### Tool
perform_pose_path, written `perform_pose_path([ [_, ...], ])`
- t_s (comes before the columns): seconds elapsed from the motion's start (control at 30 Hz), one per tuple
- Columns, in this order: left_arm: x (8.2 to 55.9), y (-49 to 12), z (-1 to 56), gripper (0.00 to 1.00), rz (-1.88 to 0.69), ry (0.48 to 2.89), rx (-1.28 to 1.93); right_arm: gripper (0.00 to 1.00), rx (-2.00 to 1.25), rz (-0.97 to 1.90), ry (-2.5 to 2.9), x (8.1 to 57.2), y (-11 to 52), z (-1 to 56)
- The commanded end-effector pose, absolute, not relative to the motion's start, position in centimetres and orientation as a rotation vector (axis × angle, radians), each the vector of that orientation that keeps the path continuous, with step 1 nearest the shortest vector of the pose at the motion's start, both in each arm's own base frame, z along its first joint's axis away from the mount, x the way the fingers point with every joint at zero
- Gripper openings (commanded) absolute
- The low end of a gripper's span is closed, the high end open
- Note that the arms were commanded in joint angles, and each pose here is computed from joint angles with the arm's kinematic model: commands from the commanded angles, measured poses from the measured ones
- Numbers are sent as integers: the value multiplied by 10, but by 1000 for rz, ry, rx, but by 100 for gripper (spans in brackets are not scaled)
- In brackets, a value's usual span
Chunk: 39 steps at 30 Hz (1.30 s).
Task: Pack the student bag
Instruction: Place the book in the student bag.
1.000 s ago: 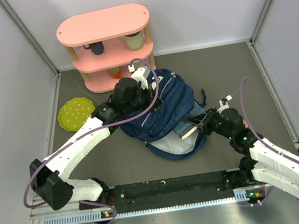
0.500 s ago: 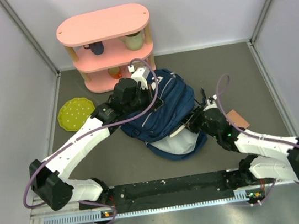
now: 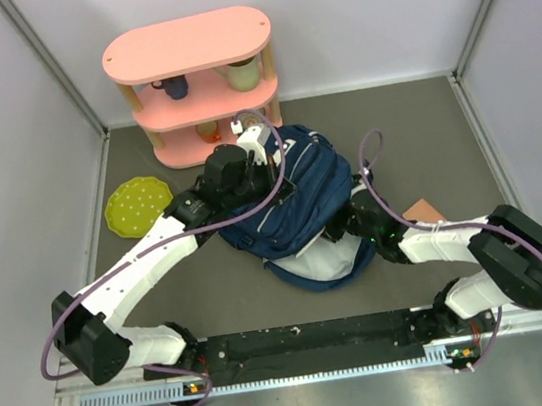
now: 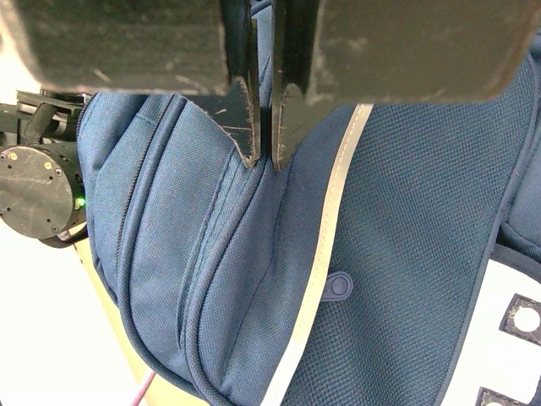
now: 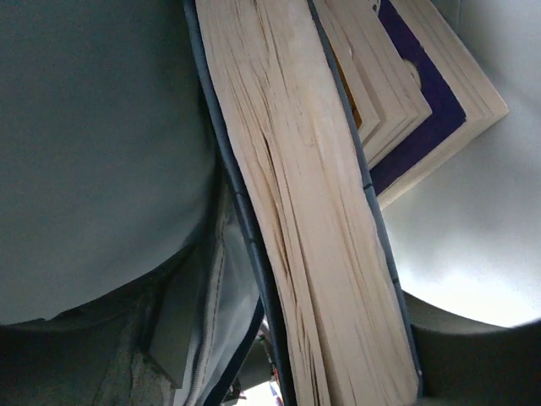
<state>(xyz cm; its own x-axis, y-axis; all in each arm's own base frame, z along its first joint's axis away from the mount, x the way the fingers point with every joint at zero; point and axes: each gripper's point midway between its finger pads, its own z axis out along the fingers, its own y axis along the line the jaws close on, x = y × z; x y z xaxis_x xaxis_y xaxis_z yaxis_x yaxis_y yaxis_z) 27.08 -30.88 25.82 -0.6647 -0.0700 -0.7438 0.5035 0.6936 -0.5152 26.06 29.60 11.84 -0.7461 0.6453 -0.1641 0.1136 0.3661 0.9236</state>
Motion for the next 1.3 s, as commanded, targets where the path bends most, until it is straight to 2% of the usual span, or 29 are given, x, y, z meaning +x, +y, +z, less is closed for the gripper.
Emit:
perform_pose_path([
  [0.0,269,-316,328,0,-1079,1885,315,60,592,1475,2055,257,304,136],
  [0.23,270,-315,326,0,-1068,1892,315,68,618,1407,2110,245,290,117],
  [0.6,272,-314,323,0,-1059,1901,309,73,621,1377,2154,224,273,103],
  [0.7,273,-312,324,0,-1047,1900,298,56,632,1389,2140,221,270,105],
  [0.73,273,-311,324,0,-1044,1900,292,34,635,1392,2133,220,268,104],
  [0.77,272,-311,323,0,-1045,1902,294,24,632,1409,2109,221,268,110],
  [0.83,273,-311,323,0,-1047,1903,293,8,638,1415,2082,224,268,117],
  [0.9,273,-312,323,0,-1053,1903,295,0,633,1409,2060,229,269,124],
  [1.13,268,-315,325,0,-1075,1900,323,0,599,1477,1937,255,286,178],
  [1.27,269,-315,325,0,-1065,1900,329,0,589,1425,1933,278,297,185],
])
